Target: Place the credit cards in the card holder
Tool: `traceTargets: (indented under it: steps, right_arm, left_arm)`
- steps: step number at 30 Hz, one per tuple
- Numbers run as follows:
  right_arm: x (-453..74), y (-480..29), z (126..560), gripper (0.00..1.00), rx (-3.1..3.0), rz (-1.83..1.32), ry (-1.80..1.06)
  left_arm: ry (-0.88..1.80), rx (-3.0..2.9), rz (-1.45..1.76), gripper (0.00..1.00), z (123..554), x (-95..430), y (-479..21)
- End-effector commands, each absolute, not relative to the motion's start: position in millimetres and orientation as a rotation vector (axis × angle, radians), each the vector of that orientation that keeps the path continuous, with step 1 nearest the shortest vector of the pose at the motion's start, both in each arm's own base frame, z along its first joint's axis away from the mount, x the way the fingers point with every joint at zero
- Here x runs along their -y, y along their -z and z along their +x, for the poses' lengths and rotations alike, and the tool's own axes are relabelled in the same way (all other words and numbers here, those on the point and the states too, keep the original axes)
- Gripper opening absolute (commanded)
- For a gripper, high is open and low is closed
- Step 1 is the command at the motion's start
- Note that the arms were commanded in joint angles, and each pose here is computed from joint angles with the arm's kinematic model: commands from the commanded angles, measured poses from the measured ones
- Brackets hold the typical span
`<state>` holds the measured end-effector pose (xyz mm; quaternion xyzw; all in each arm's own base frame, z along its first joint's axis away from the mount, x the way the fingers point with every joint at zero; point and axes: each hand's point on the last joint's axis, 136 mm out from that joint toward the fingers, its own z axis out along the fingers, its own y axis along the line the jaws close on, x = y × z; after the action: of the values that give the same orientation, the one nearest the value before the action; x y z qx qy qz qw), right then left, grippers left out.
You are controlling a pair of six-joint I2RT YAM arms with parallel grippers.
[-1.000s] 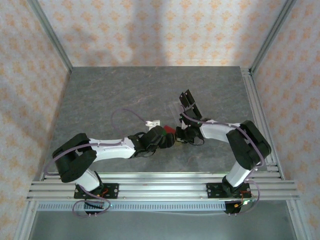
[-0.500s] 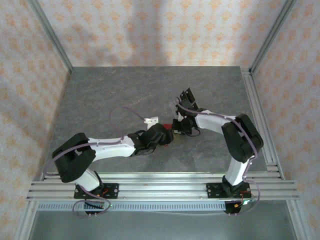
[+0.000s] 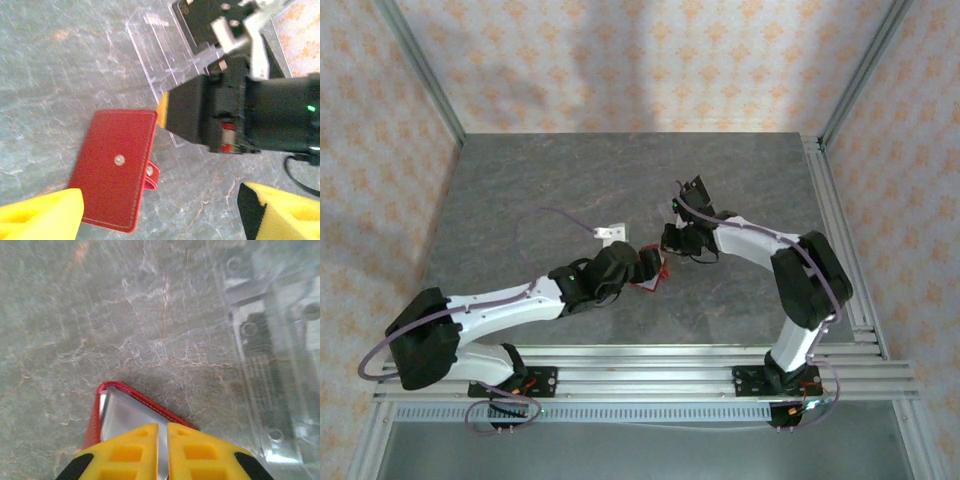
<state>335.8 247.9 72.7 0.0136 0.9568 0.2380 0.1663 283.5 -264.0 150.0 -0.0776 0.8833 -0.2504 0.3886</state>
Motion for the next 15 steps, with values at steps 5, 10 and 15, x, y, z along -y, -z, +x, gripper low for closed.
traceTargets:
  steps: [5,10,15]
  right_arm:
    - [-247,-110,319,0.13,-2.643,0.074,-0.778]
    - [-279,-111,301,0.13,-2.643,0.007,-0.870]
    - [-305,-99,287,0.13,-2.670,-0.055,-0.901]
  left_arm:
    - [0.526,-2.285,-0.200,0.82,324,229,-144]
    - [0.493,-2.298,-0.228,0.82,355,218,-147]
    - [0.440,-2.321,-0.271,0.82,376,204,-148]
